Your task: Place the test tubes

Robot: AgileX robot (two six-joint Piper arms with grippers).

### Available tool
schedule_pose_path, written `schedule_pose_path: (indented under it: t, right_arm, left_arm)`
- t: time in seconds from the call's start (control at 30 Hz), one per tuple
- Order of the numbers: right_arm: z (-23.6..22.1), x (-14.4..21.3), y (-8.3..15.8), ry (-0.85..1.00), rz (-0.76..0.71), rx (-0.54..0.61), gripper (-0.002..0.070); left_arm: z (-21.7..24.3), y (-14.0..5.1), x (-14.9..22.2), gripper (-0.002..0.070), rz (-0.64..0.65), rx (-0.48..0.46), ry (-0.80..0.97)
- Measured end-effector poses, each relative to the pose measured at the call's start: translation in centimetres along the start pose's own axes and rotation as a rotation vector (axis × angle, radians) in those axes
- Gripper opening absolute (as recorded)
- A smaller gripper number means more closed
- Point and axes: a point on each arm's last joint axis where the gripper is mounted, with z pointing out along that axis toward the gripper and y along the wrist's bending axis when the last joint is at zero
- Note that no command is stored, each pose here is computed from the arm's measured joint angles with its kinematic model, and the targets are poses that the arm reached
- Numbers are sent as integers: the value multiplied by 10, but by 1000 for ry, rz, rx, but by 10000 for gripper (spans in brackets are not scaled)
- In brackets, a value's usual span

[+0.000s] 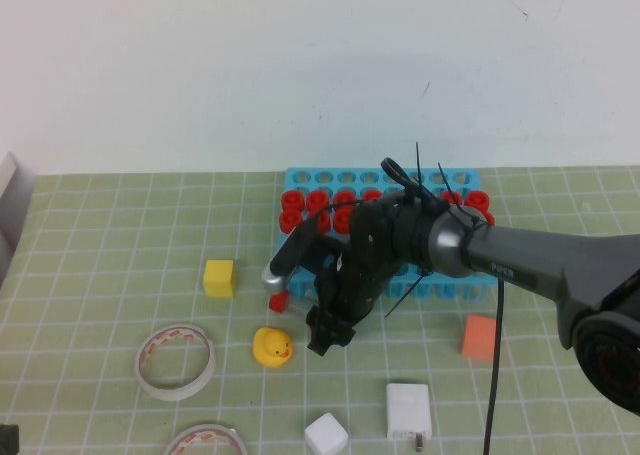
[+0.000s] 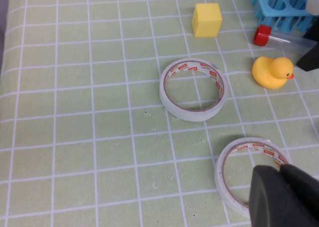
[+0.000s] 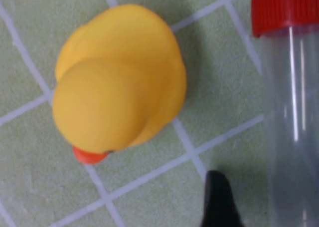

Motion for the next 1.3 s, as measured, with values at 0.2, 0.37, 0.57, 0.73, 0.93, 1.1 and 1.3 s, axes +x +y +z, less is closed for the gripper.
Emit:
schedule_pose_path:
  t: [0.2,0.37,0.57,0.73,0.93,1.1,1.3]
  right_arm:
    - [0,1,1,12,1,-9,241]
    - [-1,2,2,29,0,-20,234]
    - [-11,4,5,84,39,-57,234]
    - [-54,-4,9,113,48,-93,234]
    - [-130,-25,20,-16,84,-155,234]
    - [-180,-34,32,-136,83,-215,234]
    - [-232,-23,39,-222,56,-119,234]
  left_arm:
    - [0,-1,0,-1,7,7,0]
    - [0,-2,0,-1,17,17,2]
    - [0,-2,0,-1,19,18,1]
    - [0,-3,0,-1,11,28,1]
    - [0,-6,2,-1,-2,63,22]
    - [-1,-11,2,-1,60,119,14]
    - [-1,-13,1,-1,95,144,5]
